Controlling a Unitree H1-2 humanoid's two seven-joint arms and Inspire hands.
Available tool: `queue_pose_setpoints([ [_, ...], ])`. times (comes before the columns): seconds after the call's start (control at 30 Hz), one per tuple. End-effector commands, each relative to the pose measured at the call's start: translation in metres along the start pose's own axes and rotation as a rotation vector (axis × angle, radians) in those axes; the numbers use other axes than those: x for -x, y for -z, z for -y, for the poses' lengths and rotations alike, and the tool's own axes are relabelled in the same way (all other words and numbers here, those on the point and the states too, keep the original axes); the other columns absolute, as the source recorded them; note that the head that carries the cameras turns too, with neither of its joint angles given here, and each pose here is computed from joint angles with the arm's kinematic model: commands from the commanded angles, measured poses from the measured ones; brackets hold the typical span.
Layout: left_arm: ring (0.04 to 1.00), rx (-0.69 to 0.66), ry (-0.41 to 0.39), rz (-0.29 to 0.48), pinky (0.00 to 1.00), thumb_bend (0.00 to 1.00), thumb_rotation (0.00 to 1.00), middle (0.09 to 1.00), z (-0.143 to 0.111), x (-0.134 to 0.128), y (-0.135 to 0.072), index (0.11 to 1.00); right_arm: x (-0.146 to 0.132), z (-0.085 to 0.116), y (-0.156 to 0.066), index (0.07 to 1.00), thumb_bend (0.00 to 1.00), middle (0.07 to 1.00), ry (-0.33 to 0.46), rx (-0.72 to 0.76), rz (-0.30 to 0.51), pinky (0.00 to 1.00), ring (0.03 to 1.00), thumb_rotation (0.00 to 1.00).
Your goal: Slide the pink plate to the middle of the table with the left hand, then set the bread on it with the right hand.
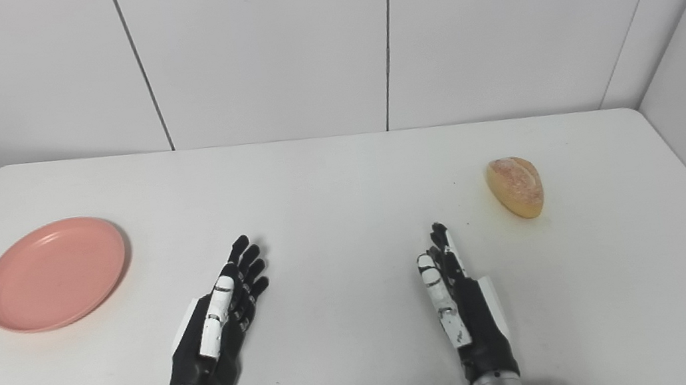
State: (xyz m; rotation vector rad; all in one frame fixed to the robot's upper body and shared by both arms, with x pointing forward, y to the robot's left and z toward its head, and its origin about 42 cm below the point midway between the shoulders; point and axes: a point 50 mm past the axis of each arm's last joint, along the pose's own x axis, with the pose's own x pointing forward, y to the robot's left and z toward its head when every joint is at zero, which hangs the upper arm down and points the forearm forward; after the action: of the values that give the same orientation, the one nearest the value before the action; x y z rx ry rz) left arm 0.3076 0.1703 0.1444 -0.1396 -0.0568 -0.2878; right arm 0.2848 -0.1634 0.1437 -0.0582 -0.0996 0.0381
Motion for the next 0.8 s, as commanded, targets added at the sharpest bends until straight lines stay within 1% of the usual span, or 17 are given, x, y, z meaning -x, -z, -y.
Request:
queue_pose_setpoints([
  [0.0, 1.0, -0.013, 0.011, 0.027, 1.0, 0.42, 1.0, 1.0, 0.0022, -0.0029, -0.0064, 1.0, -0.0034, -0.0016, -0.0121, 1.0, 0.3, 0.994, 0.008, -0.008, 0.081, 0.95, 0.972, 1.0],
  [0.77, 1.0, -0.011, 0.008, 0.028, 1.0, 0.42, 1.0, 1.0, 0.0028, -0.003, -0.0062, 1.0, -0.0034, -0.001, -0.0119, 1.0, 0.29, 0.996, 0.006, -0.005, 0.079, 0.96, 0.974, 1.0],
])
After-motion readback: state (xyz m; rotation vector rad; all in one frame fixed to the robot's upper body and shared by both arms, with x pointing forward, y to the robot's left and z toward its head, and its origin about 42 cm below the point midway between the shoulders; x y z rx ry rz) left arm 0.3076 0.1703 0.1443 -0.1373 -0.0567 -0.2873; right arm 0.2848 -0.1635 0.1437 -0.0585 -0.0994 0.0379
